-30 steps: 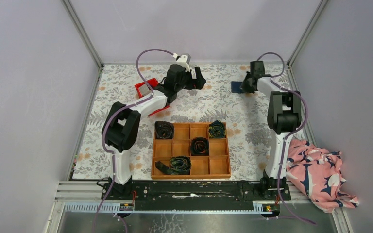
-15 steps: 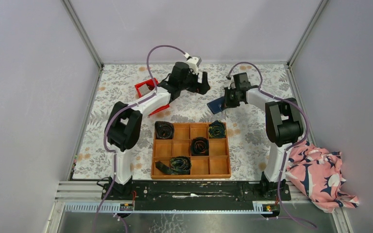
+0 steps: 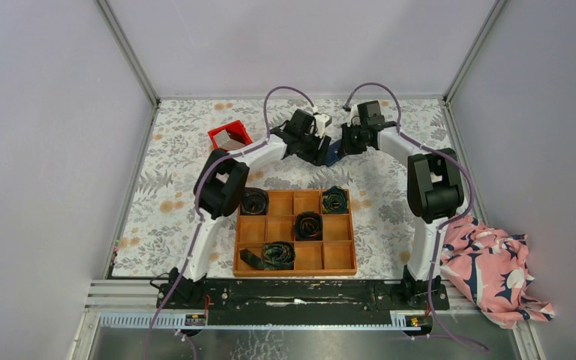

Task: Put the credit cards into the card holder
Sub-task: Move the card holder to the center of the board, then open the card holder at the center of the board.

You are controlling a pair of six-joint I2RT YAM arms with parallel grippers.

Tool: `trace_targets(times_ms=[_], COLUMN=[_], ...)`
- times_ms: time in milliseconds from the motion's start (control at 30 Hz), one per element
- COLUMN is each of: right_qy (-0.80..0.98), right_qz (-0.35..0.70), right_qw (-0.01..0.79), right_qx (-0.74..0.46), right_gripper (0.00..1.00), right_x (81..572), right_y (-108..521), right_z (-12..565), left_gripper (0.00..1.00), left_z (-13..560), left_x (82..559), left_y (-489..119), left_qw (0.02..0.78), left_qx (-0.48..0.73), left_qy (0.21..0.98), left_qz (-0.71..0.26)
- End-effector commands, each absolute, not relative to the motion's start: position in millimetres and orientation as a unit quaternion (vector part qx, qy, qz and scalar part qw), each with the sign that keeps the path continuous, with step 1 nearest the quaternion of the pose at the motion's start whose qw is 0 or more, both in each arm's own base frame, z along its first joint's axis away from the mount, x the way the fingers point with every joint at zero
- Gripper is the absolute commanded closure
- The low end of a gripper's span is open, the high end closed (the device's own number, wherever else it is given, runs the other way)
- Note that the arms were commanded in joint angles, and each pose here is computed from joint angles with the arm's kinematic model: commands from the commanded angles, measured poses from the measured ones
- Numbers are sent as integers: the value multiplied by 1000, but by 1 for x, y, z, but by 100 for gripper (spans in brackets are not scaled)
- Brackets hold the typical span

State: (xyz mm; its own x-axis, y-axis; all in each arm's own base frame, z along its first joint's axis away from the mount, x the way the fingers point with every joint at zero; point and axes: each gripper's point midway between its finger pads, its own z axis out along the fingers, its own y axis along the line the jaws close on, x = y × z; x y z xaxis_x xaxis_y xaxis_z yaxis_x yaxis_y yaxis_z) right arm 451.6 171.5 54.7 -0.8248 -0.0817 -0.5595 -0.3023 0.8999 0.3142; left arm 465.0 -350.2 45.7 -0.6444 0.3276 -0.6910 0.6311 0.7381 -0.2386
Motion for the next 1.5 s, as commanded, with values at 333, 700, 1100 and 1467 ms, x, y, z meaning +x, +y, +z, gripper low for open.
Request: trace_targets(times_ms=[333,700,1100,1467], right_qy=[938,933,925,942], right_qz=[190,168,121,85], right_qw=[254,298,358,323], right_qx=[-139,-111,-45,-16], right_gripper=[100,50,54,87], right_x=[463,474,472,480], right_y=[176,169,144,134], right_z=[39,62,76,39], left_gripper=[35,28,18,33], left_z=[26,54,96,67], left_x=[481,481,490,522], left_y=[-359,-356,-353,-337], left_qw=[308,332,381,392], left_qx=[272,260,242,200], left_qy=[880,874,856,863], left_qz=[-239,-241,-252,-251])
